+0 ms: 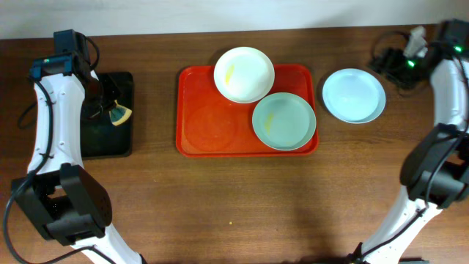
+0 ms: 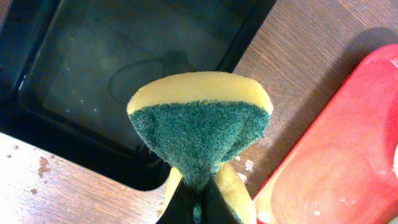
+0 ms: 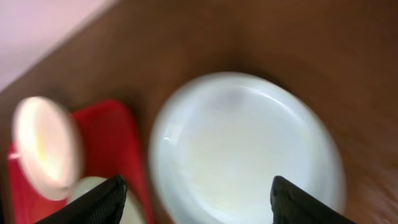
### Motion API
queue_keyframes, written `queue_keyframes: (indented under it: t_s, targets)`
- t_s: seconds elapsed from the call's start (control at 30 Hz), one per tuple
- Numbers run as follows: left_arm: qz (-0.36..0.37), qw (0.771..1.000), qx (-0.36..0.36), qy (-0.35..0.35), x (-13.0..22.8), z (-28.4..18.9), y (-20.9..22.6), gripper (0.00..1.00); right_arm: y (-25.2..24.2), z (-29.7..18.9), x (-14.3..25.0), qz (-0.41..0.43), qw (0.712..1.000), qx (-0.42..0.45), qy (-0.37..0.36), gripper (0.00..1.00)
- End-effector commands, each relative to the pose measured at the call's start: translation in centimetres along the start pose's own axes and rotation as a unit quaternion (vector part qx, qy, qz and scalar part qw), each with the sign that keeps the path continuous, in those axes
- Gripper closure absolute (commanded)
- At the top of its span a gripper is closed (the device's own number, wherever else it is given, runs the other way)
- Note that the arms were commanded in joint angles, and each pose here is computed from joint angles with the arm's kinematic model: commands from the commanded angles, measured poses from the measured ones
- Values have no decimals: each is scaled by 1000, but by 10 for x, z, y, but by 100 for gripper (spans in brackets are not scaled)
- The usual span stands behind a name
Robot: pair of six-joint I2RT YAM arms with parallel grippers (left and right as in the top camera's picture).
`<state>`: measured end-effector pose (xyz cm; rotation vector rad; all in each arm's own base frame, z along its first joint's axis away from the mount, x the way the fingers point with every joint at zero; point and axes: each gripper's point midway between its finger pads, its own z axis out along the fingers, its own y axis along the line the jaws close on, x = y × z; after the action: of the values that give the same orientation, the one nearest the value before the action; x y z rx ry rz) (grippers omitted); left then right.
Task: Clean dirty plates on tray and stack at the side
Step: 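Lift the blue plate with the right gripper and place it right of the tray, then grip the cream plate's rim with the right gripper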
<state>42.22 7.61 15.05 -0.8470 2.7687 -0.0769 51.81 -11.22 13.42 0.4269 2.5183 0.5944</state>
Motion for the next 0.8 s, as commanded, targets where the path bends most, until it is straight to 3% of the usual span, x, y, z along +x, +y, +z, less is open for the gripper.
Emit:
queue_keyframes:
  t_s: [0.0,0.07,0.2,0.47,0.63,0.67,0.7,0.77]
  targets:
    - [7,1000,5,-19,-6,-12,-2,100,106,28,12,-126,990,-70,7,27]
    - [7,1000,5,-19,-6,-12,-2,100,146,63,24,-189,982,-28,1,30]
    - [7,1000,4,-18,-6,-12,-2,100,177,122,44,-258,961,97,-29,30]
    - [7,1000,5,-20,-7,-12,-2,100,176,188,91,-230,969,87,17,35]
    - [7,1000,5,-19,-6,-12,-2,100,177,201,106,-226,971,59,41,46]
    - [7,1000,6,-19,-6,-12,-3,100,176,203,108,-226,971,60,44,59]
    - [7,1000,6,-19,-6,-12,-3,100,177,204,108,-226,971,58,45,77]
    - [7,1000,6,-19,-6,-12,-3,100,185,204,112,-226,972,34,50,84]
